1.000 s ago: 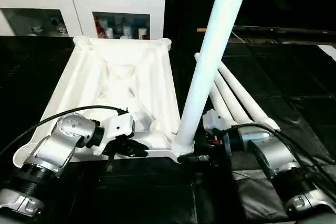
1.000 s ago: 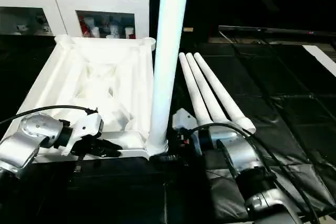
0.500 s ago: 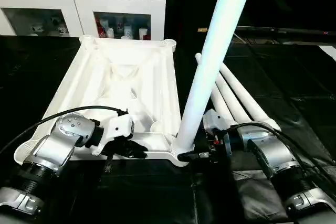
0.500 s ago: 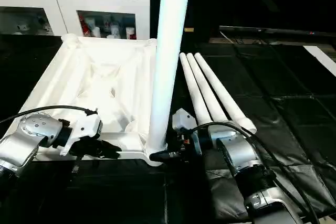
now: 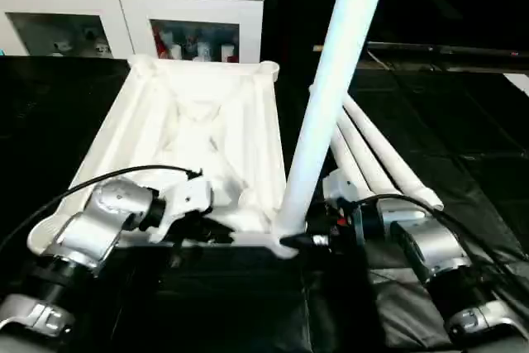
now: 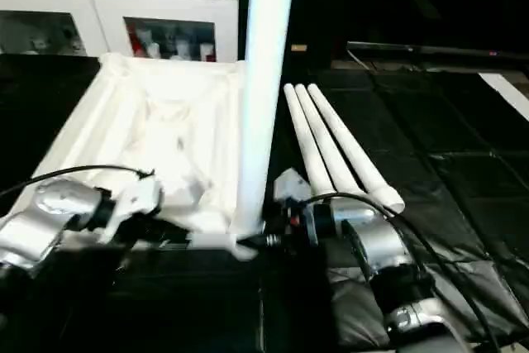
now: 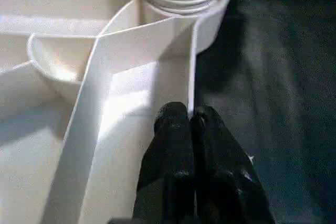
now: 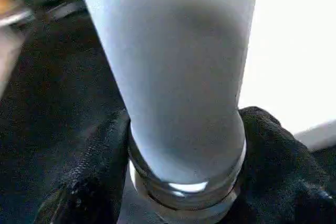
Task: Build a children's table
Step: Rotate leg to tighten
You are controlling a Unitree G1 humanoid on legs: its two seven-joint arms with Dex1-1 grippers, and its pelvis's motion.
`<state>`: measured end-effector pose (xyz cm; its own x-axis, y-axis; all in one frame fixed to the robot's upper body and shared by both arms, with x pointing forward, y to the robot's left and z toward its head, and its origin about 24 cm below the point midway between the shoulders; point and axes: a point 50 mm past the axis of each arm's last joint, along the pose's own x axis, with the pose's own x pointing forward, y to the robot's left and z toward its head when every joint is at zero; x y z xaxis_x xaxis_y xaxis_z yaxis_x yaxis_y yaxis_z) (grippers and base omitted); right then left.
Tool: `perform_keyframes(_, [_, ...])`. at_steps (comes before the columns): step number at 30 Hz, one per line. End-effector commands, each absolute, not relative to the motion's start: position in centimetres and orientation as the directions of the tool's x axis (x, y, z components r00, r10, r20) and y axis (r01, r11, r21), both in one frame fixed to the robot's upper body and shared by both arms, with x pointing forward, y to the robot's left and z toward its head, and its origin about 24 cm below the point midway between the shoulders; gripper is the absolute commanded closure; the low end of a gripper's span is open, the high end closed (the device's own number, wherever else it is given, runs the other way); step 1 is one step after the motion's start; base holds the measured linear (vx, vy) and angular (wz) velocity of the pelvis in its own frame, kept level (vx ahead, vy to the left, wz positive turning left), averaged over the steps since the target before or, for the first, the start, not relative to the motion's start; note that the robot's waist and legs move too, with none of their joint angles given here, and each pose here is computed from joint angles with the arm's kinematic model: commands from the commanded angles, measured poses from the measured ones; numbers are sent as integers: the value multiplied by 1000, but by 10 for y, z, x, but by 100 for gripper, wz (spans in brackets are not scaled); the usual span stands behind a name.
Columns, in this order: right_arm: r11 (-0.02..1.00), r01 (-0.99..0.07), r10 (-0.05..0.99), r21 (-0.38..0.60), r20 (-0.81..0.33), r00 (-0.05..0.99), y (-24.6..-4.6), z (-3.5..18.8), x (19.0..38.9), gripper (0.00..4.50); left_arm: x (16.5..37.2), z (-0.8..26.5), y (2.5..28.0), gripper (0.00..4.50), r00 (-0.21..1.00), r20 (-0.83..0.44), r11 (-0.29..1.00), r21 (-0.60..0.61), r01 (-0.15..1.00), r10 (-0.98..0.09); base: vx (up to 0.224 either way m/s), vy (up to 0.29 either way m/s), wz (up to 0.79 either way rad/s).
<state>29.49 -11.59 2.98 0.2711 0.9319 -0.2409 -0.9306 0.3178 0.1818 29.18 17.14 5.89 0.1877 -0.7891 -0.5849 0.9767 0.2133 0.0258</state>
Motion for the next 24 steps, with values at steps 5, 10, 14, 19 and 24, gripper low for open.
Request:
perform_keyframes(5, [539,-807,841,241,-197,503,-38,30,308,176,308,61,123,450,502,-468,558,24,830,-727,0,0,0])
perform_keyframes(10, [529,-825,847,199,-178,500,-18,35,304,176,296,60,101,450,524,-451,583,8,812,-723,0,0,0])
perform_keyframes(14, [535,-830,841,159,-185,508,-23,33,304,106,293,60,97,450,518,-455,574,19,819,-724,13,0,1])
perform_keyframes(19, [556,-823,825,119,-196,529,-46,31,309,67,297,64,115,450,528,-474,573,59,817,-704,0,0,0])
perform_keyframes(24, [512,-858,851,39,-163,500,-76,36,311,16,299,66,137,450,484,-499,505,104,857,-718,0,0,0])
